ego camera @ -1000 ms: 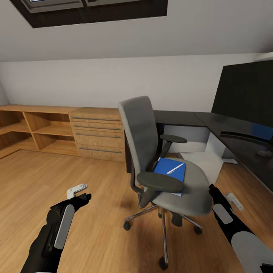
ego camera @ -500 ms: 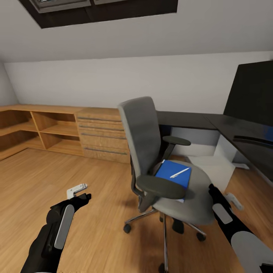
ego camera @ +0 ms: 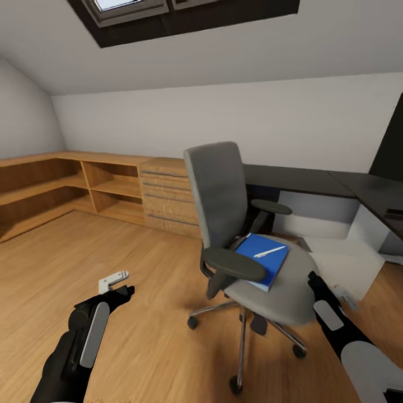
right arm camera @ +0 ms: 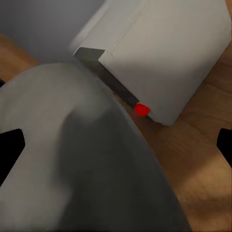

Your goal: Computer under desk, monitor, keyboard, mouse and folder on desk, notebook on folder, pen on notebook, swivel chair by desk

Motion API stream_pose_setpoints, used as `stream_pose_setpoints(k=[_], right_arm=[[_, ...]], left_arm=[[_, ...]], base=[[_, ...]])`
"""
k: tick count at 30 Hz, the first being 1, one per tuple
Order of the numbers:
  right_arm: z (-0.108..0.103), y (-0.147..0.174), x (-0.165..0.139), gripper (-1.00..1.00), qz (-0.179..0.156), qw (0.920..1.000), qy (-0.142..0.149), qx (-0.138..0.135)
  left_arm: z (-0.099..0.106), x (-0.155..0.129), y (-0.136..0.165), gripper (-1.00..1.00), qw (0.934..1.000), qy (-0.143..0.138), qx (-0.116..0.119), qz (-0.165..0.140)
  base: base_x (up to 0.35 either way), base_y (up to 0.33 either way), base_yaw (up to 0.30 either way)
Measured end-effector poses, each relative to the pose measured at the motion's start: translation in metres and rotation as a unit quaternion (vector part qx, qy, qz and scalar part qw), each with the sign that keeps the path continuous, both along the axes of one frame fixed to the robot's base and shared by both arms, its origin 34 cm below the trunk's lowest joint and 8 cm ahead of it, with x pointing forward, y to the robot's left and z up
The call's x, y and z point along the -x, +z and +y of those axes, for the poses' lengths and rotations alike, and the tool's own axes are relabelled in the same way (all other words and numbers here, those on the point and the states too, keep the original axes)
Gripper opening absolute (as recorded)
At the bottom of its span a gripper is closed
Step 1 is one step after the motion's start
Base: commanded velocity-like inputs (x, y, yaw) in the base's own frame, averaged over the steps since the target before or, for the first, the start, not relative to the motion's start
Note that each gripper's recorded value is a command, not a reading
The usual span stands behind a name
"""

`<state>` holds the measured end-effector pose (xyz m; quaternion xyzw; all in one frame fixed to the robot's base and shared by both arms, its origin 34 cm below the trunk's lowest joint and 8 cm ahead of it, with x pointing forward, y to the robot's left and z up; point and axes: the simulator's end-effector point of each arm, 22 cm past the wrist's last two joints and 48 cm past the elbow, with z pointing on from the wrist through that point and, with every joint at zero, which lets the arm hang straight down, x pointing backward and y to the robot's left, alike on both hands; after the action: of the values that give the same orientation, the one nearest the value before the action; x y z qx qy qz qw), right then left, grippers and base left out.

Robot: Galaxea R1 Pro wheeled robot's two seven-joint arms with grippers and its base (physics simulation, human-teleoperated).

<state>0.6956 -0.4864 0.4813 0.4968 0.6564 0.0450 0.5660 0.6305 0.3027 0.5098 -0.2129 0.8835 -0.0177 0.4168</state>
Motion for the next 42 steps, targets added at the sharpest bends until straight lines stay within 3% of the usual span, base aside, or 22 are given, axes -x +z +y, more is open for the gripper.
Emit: stream_pose_setpoints(k=[12,35,42], right_arm=[[0.005,-0.001,-0.001,1.0,0.001,1.0,0.004,-0.001],[0.006,-0.006,0.0,1.0,0.004,0.9999,0.002,-0.016],[0.008,-0.001,-0.004,1.0,0.001,0.9997,0.013,-0.021]], left_arm=[[-0.012,0.002,-0.013,1.0,0.9998,-0.014,-0.002,0.016],[-0.034,0.001,-0.018,1.0,0.9988,-0.042,-0.012,0.023],[-0.045,0.006,-0.036,1.0,0.9972,-0.058,-0.017,0.045]], base=[[0.0,-0.085,0.18],[0.0,-0.002,-0.054],[0.0,0.0,0.0]])
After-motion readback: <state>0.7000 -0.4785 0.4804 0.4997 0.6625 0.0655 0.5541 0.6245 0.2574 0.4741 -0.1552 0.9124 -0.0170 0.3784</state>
